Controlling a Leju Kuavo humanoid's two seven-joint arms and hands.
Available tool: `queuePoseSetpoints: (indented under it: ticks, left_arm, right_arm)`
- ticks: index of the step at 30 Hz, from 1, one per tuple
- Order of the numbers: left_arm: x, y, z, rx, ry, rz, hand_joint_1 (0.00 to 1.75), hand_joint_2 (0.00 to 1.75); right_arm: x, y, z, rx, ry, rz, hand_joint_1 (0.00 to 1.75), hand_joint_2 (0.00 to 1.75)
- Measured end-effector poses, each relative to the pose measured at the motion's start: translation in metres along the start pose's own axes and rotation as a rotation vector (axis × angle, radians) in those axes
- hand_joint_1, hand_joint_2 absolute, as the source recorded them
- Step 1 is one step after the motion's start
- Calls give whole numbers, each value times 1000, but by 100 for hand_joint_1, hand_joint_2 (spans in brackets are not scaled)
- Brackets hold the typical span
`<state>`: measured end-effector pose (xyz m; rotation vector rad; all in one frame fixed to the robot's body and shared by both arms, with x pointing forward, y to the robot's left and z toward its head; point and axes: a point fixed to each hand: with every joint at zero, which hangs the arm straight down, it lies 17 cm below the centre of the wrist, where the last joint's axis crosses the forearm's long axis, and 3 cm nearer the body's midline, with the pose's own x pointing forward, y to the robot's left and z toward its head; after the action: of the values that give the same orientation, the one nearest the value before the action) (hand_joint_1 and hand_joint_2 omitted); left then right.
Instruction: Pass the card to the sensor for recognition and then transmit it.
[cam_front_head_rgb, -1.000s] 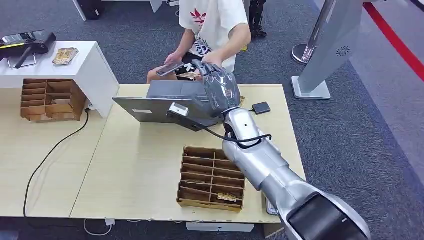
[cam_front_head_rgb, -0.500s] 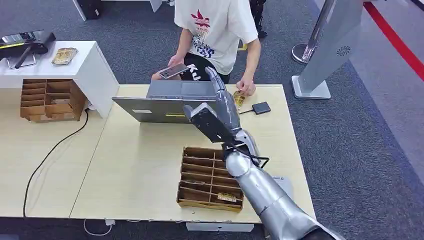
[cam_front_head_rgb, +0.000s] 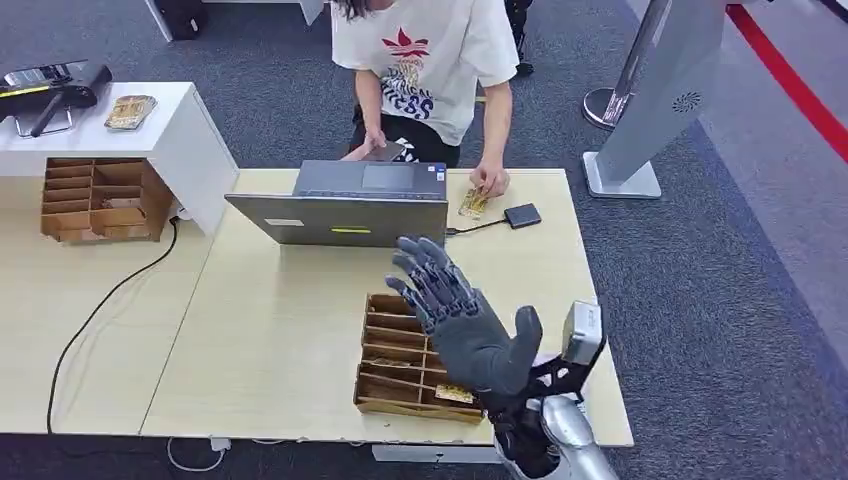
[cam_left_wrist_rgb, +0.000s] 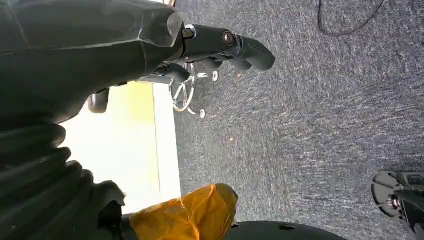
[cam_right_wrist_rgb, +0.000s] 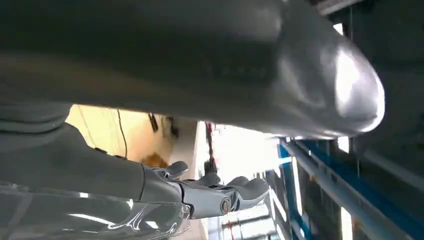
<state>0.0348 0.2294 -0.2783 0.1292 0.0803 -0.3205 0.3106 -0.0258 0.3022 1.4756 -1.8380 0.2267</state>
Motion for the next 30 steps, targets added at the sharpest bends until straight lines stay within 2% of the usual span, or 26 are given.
queuePoseSetpoints:
  ticks: [5,10,23,30]
  left_arm:
    - [0,1,0,1,-2,-23,0,175]
    - [-1,2,0,4,0,-56,0,175]
    - [-6,11,-2,22,1,-185,0,175]
    - [-4,14,-2,41,-3,-237,0,175]
  right_arm:
    - [-18,19,41,84,83,14,0,0]
    - [-37,25,70,89,162,60,0,0]
    - [-59,49,75,126,220,46,0,0]
    - [-63,53,83,94,229,51,0,0]
